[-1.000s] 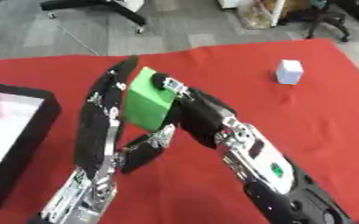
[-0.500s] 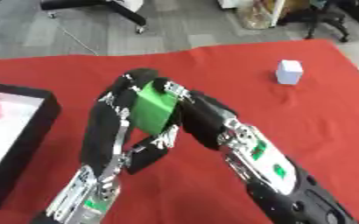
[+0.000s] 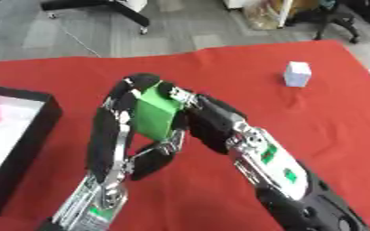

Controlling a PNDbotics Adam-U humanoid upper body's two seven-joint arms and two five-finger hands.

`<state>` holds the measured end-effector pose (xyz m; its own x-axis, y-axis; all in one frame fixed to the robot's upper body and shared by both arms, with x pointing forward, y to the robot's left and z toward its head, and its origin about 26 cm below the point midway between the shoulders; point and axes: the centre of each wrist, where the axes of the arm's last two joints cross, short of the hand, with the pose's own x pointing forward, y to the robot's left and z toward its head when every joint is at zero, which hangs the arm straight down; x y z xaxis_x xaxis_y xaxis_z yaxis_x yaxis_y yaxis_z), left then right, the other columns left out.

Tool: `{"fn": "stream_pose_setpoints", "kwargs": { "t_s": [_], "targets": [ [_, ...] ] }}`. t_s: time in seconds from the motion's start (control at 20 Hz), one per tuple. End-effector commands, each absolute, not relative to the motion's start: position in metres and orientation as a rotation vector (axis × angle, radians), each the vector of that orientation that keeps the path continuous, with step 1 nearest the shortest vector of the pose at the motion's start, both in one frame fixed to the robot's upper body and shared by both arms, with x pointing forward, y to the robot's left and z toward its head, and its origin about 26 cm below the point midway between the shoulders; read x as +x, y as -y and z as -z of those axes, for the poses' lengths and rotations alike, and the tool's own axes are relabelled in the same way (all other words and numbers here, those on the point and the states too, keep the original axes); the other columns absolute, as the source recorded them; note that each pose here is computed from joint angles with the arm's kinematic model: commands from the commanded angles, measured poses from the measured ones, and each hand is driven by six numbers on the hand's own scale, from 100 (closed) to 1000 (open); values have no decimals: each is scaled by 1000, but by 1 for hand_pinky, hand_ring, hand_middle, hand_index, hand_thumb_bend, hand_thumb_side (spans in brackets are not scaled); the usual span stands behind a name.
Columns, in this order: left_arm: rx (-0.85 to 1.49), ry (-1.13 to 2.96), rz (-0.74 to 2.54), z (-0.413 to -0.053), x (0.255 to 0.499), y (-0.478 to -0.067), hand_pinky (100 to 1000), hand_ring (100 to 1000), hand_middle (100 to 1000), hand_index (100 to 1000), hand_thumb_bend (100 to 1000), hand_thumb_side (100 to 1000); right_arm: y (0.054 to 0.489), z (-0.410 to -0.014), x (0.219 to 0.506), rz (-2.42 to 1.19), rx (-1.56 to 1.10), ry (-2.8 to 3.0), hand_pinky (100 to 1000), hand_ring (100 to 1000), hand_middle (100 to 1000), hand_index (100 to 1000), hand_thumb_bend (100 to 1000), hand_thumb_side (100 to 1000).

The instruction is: Pick up the objects with one hand, pass them to the other hand, and then place them into the box on the other side of the table.

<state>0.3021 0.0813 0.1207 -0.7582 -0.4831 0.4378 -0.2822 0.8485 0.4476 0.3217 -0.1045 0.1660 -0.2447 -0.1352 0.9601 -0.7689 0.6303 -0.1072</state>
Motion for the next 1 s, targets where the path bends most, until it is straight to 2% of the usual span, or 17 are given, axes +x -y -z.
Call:
{"fn": "stream_pose_setpoints", "kwargs": {
  "t_s": [0.05,0.55,1.0],
  "targets": [
    [485,2431,359,-120,306,-90,468,388,419,694,100,672,107,-188,315,-754,812,1877,505,441,486,590,100,672],
    [370,2352,79,-135,302,-120,471,387,422,705,100,594,129,-192,322,-775,860,2059,649,627,720,751,100,615],
    [364,2321,-53,-151,290,-153,474,387,424,708,100,579,159,-185,337,-619,735,2175,672,662,771,777,100,616]
  ]
}}
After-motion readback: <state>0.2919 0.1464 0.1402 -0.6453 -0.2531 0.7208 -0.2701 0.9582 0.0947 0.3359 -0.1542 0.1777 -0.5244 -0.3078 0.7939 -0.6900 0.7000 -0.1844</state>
